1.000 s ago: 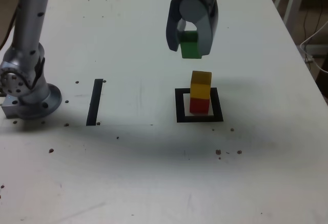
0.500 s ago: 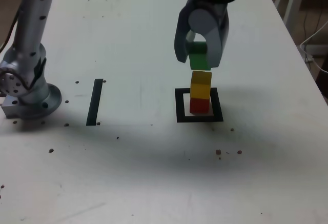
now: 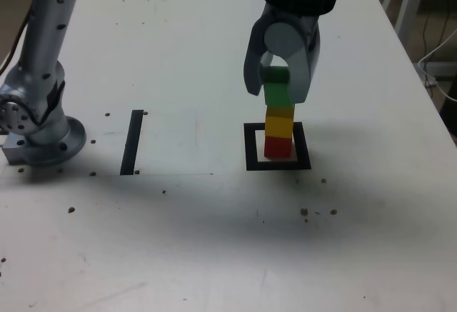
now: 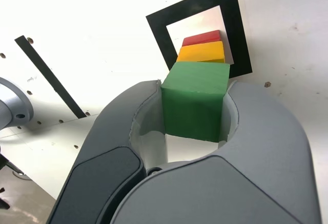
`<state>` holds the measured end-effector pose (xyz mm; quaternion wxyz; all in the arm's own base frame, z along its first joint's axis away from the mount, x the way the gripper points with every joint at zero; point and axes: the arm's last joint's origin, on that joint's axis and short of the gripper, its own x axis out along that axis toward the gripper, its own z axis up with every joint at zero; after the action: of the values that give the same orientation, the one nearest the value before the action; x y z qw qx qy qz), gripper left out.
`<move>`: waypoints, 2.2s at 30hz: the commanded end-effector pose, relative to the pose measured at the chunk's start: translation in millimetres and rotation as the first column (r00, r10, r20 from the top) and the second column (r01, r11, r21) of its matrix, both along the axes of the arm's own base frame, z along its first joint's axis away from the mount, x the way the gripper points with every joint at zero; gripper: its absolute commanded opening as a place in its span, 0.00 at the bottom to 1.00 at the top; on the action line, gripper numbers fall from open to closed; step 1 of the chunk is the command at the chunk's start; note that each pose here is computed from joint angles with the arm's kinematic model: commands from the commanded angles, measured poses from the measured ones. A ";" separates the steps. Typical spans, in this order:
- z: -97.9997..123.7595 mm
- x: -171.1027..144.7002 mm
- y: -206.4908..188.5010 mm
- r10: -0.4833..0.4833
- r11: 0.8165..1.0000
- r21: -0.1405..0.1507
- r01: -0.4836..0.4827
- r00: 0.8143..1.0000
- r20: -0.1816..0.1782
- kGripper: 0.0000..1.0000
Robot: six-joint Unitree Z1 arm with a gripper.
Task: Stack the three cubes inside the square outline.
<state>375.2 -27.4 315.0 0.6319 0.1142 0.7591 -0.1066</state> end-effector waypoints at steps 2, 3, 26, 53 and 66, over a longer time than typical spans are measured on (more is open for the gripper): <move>-3.1 -2.3 -0.1 0.002 1.000 0.001 -0.002 0.999 -0.044 0.27; -3.6 -2.2 -0.1 0.002 1.000 0.002 -0.002 0.999 -0.046 0.27; -10.0 -1.1 -2.8 -0.007 1.000 -0.017 0.006 0.998 -0.061 0.94; 21.7 -91.6 24.8 0.078 0.994 0.085 -0.074 0.996 -0.047 1.00; -6.3 -169.0 42.4 0.174 0.983 0.074 -0.168 0.981 -0.087 1.00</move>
<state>213.4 14.6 311.2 0.5951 0.0692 0.8000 -0.0339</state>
